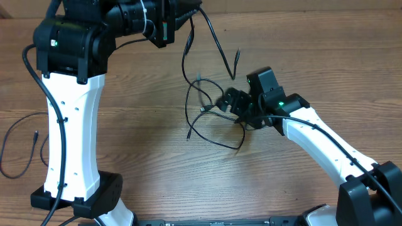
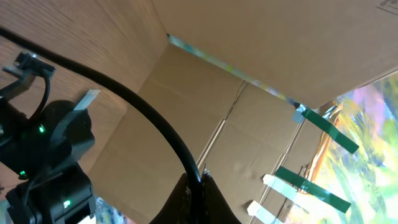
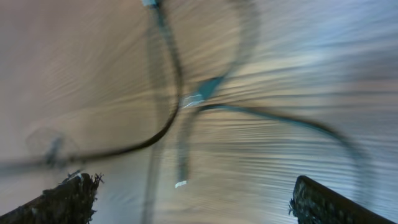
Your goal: Untangle cables
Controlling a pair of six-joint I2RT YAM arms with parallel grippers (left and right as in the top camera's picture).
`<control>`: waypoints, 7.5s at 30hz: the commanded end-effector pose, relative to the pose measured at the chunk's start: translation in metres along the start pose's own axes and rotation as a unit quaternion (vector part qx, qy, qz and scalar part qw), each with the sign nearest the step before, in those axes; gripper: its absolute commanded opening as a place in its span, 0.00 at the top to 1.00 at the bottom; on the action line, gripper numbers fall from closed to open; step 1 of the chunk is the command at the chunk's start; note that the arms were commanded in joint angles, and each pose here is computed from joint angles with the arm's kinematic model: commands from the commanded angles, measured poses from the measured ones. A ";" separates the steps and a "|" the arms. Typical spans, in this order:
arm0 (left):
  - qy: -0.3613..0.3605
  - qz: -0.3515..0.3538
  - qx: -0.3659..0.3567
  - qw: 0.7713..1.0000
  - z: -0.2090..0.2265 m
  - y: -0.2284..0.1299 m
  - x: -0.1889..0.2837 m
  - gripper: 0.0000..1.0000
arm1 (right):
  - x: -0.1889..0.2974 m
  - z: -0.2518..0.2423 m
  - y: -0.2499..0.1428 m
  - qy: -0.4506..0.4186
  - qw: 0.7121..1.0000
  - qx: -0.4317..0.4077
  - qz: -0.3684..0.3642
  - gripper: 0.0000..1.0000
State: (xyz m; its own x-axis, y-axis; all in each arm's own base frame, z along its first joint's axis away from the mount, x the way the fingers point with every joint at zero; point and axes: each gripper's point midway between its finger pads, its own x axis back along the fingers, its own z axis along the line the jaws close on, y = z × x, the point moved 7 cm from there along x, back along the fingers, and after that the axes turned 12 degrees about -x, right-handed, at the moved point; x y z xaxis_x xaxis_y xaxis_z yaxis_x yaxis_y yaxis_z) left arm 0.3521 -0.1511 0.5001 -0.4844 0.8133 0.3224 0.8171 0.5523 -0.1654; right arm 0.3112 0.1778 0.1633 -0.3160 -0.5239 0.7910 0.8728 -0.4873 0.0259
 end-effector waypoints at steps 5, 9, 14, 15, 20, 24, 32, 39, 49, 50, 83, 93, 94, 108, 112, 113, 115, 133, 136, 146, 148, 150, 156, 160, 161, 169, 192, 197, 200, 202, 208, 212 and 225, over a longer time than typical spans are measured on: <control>-0.007 -0.019 -0.055 0.998 -0.005 -0.002 0.007 0.96 | 0.008 0.040 -0.013 0.143 0.983 0.079 0.083 0.00; -0.004 -0.018 -0.056 0.998 -0.004 -0.002 0.007 0.95 | 0.006 0.038 -0.003 0.117 0.985 -0.108 0.061 0.00; -0.001 -0.017 -0.053 0.998 -0.003 -0.003 0.007 0.96 | 0.005 0.036 -0.001 0.093 0.926 -0.358 0.073 0.00; 0.000 -0.017 -0.052 0.998 -0.002 -0.003 0.007 0.96 | 0.005 0.036 0.000 0.090 0.914 -0.389 0.073 0.00; 0.001 -0.015 -0.064 0.998 -0.002 -0.003 0.006 0.95 | 0.003 0.048 0.005 0.115 0.860 -0.489 0.085 0.00; 0.002 -0.015 -0.070 0.997 -0.002 -0.003 0.006 0.95 | -0.015 0.062 -0.009 0.122 0.856 -0.490 0.110 0.01; 0.008 -0.010 -0.065 0.998 0.001 -0.005 0.006 0.96 | -0.053 0.061 -0.018 0.109 0.868 -0.472 0.106 0.64; 0.020 -0.037 -0.155 0.987 0.003 0.001 0.007 0.96 | -0.045 0.054 -0.005 0.127 0.959 -0.250 0.052 0.96; 0.212 -0.155 -0.328 0.908 0.044 0.033 0.022 0.96 | 0.010 0.034 -0.012 0.054 0.996 -0.064 -0.027 0.96; 0.232 -0.148 -0.358 0.892 0.048 0.033 0.023 0.96 | 0.016 0.037 -0.013 0.062 0.997 -0.040 -0.032 0.96; 0.152 0.369 -0.652 0.645 0.180 0.011 -0.105 0.96 | 0.074 0.053 0.022 0.193 0.978 -0.070 -0.038 0.96; 0.075 0.385 -0.667 0.634 0.174 -0.003 -0.107 0.96 | 0.082 0.050 0.026 0.219 0.962 -0.161 0.029 0.96; 0.075 0.386 -0.666 0.633 0.174 -0.004 -0.107 0.96 | 0.083 0.051 0.025 0.221 0.960 -0.168 0.035 0.96; 0.124 0.387 -0.663 0.628 0.178 -0.016 -0.122 0.95 | 0.086 0.057 0.019 0.234 0.943 -0.221 0.090 0.96; 0.122 0.393 -0.666 0.622 0.178 -0.023 -0.125 0.96 | 0.087 0.059 0.020 0.240 0.940 -0.225 0.087 0.96; 0.125 0.395 -0.667 0.619 0.179 -0.025 -0.126 0.96 | 0.087 0.059 0.021 0.242 0.940 -0.225 0.087 0.96; 0.140 0.397 -0.666 0.615 0.181 -0.023 -0.125 0.95 | 0.087 0.058 0.022 0.239 0.938 -0.236 0.082 0.96; 0.190 0.401 -0.685 0.578 0.189 -0.013 -0.119 0.95 | 0.081 0.047 0.020 0.205 0.939 -0.264 0.079 0.93; 0.188 0.405 -0.691 0.568 0.189 -0.013 -0.118 0.96 | 0.081 0.047 0.019 0.206 0.939 -0.264 0.079 0.89; 0.160 0.410 -0.695 0.568 0.187 -0.019 -0.120 0.96 | 0.081 0.048 0.019 0.206 0.939 -0.263 0.081 0.75; 0.163 0.410 -0.695 0.567 0.187 -0.018 -0.120 0.96 | 0.081 0.047 0.019 0.205 0.940 -0.261 0.080 0.71; 0.167 0.410 -0.696 0.566 0.188 -0.017 -0.120 0.96 | 0.079 0.042 0.019 0.192 0.947 -0.249 0.069 0.59; 0.171 0.412 -0.693 0.566 0.191 -0.015 -0.121 0.95 | 0.068 0.008 0.012 0.090 0.954 -0.284 0.036 0.43; 0.228 0.389 -0.691 0.565 0.194 -0.003 -0.122 0.96 | 0.066 -0.014 0.009 0.024 0.953 -0.301 0.008 0.33; 0.240 0.382 -0.689 0.567 0.194 0.000 -0.122 0.95 | 0.065 -0.018 0.009 0.012 0.953 -0.304 -0.001 0.30; 0.268 0.338 -0.668 0.606 0.192 0.009 -0.133 0.95 | 0.066 -0.027 0.010 -0.015 0.952 -0.304 -0.025 0.20; 0.349 0.418 -0.505 0.669 0.339 0.012 -0.157 0.84 | 0.070 -0.055 0.010 -0.105 0.938 -0.319 -0.086 0.09; 0.336 0.437 -0.491 0.674 0.360 -0.004 -0.164 0.73 | 0.070 -0.055 0.010 -0.107 0.938 -0.318 -0.090 0.08; 0.351 0.429 -0.468 0.688 0.368 -0.009 -0.167 0.66 | 0.070 -0.056 0.010 -0.107 0.938 -0.318 -0.091 0.08; 0.364 0.417 -0.451 0.700 0.374 -0.010 -0.169 0.60 | 0.070 -0.056 0.011 -0.107 0.938 -0.318 -0.091 0.08; 0.408 0.386 -0.434 0.704 0.385 -0.005 -0.170 0.44 | 0.070 -0.056 0.011 -0.108 0.937 -0.318 -0.094 0.06; 0.451 0.357 -0.471 0.669 0.392 0.001 -0.173 0.35 | 0.070 -0.056 0.011 -0.108 0.937 -0.317 -0.095 0.05; 0.519 0.240 -0.381 0.726 0.391 0.005 -0.181 0.25 | 0.071 -0.057 0.013 -0.112 0.936 -0.316 -0.104 0.04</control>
State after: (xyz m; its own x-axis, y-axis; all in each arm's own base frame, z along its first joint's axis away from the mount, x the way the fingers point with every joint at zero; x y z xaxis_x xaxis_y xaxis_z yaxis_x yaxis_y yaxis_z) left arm 0.3180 -0.2294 0.0820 0.1254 0.1422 0.9819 0.9550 -0.2855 -0.0806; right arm 0.2775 0.0966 0.1757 -0.2696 -0.2566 0.9281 0.3812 -0.9136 -0.1418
